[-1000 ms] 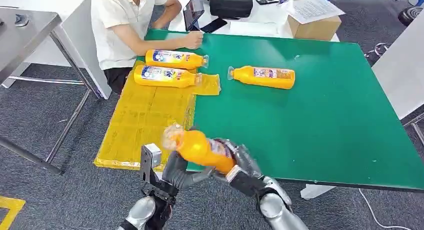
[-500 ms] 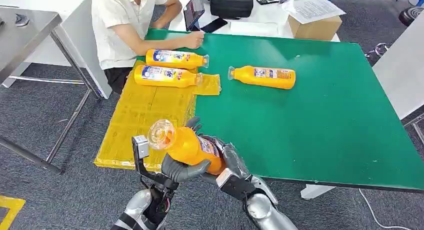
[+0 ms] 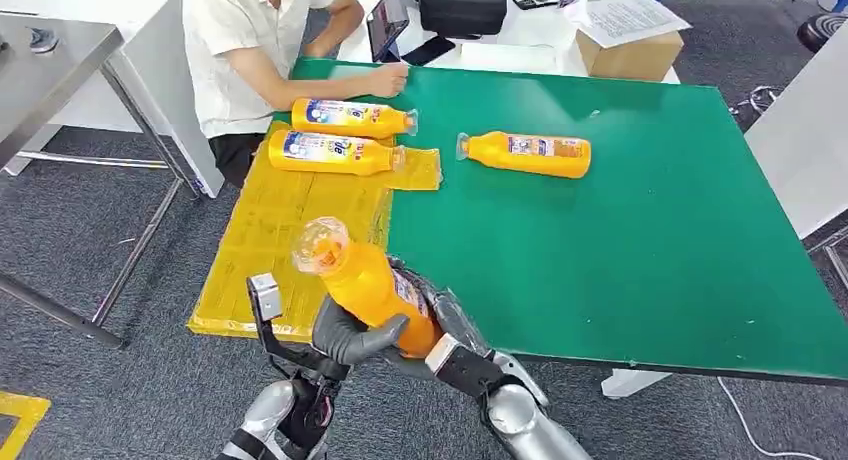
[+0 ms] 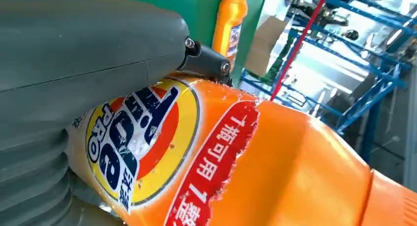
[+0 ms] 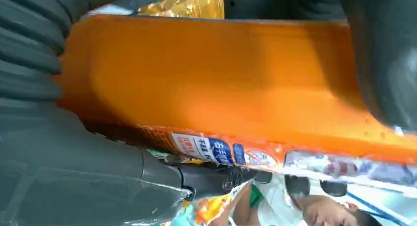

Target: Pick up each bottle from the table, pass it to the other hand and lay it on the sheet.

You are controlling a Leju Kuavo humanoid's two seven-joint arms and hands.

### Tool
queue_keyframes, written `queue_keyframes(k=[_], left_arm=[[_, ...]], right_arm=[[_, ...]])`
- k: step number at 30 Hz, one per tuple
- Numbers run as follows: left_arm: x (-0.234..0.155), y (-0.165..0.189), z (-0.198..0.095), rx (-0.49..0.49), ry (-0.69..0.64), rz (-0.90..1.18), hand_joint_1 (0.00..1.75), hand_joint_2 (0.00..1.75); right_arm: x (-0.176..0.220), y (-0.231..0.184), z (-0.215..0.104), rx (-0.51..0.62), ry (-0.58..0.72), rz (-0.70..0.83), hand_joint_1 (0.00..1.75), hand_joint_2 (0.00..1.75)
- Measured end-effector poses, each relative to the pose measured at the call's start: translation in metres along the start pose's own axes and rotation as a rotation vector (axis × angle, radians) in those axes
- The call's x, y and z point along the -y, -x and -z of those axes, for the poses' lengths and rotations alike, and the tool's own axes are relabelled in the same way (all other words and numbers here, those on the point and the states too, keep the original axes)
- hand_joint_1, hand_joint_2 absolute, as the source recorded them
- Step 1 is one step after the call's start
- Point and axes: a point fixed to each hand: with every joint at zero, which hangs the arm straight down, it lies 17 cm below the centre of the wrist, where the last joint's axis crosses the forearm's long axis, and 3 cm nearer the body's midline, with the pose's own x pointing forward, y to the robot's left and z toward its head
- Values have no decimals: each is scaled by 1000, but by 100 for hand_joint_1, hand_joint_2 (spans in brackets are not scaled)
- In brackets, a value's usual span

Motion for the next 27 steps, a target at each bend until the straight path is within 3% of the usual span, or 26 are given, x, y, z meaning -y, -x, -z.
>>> queue_keyframes(k=[8,13,19,21,22,24,27], left_arm=[[-10,-13,4,25,-53,-84,175,175],[-53,-27,12,51,-238,-88,175,175],[-74,-40,17,75,-306,-61,173,175],[-97,-40,17,70,-415,9,98,175],[-114,-41,15,71,-486,51,145,175],[-140,-45,11,80,-581,144,175,175],[-163,-61,9,138,-658,339,175,175]], right_arm=[[-6,-8,7,38,13,-92,0,0],[2,-11,7,77,85,-272,0,0],[-4,-10,4,77,90,-294,0,0],[0,-10,4,69,123,-263,0,0],[2,-12,4,68,147,-250,0,0],[8,-18,5,80,204,-278,0,0],[21,-38,6,129,313,-401,0,0]])
